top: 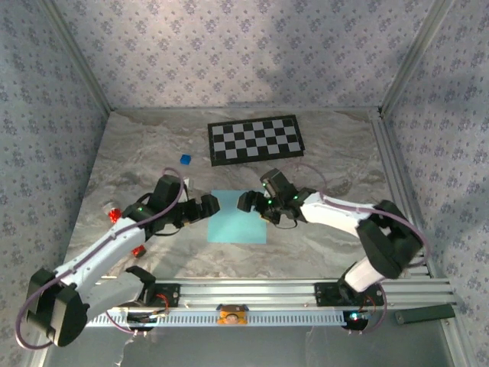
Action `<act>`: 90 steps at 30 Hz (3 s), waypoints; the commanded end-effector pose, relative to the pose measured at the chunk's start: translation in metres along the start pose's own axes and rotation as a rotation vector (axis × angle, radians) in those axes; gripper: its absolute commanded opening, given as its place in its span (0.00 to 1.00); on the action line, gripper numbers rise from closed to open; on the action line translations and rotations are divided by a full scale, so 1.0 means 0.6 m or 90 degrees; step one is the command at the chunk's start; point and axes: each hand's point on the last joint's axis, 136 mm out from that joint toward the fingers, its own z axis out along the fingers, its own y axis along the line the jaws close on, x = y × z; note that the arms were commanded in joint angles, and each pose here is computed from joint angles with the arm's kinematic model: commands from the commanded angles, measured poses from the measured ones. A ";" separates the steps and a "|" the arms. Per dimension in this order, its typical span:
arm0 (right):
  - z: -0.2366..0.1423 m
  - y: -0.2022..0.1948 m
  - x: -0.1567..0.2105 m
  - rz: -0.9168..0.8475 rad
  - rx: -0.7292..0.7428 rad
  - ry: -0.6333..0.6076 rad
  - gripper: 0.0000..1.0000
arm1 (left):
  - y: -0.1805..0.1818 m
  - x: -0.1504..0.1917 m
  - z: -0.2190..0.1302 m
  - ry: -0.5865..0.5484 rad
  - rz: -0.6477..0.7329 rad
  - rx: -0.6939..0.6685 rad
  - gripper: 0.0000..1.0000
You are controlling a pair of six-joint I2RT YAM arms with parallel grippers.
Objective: Fold a paper plane with a square sheet of paper (pick it up from the middle)
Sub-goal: Move the square sheet of paper to the center of the table, then first fold the square sheet of paper in half at the center of the table.
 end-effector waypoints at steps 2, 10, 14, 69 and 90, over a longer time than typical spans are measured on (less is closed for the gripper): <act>-0.104 -0.054 -0.065 -0.056 0.133 -0.144 0.97 | -0.019 -0.024 0.016 -0.007 0.029 -0.054 0.97; -0.186 -0.138 -0.112 0.044 0.024 -0.251 1.00 | -0.054 -0.027 0.083 0.070 0.098 -0.180 0.88; -0.199 -0.154 -0.115 0.018 0.016 -0.221 1.00 | -0.066 -0.020 0.113 0.124 0.134 -0.241 0.85; -0.191 -0.228 -0.009 0.056 0.112 -0.069 0.98 | -0.056 0.050 0.230 0.200 0.169 -0.345 0.89; -0.171 -0.206 -0.035 0.059 0.082 -0.077 0.99 | -0.060 0.043 0.240 0.203 0.174 -0.355 0.90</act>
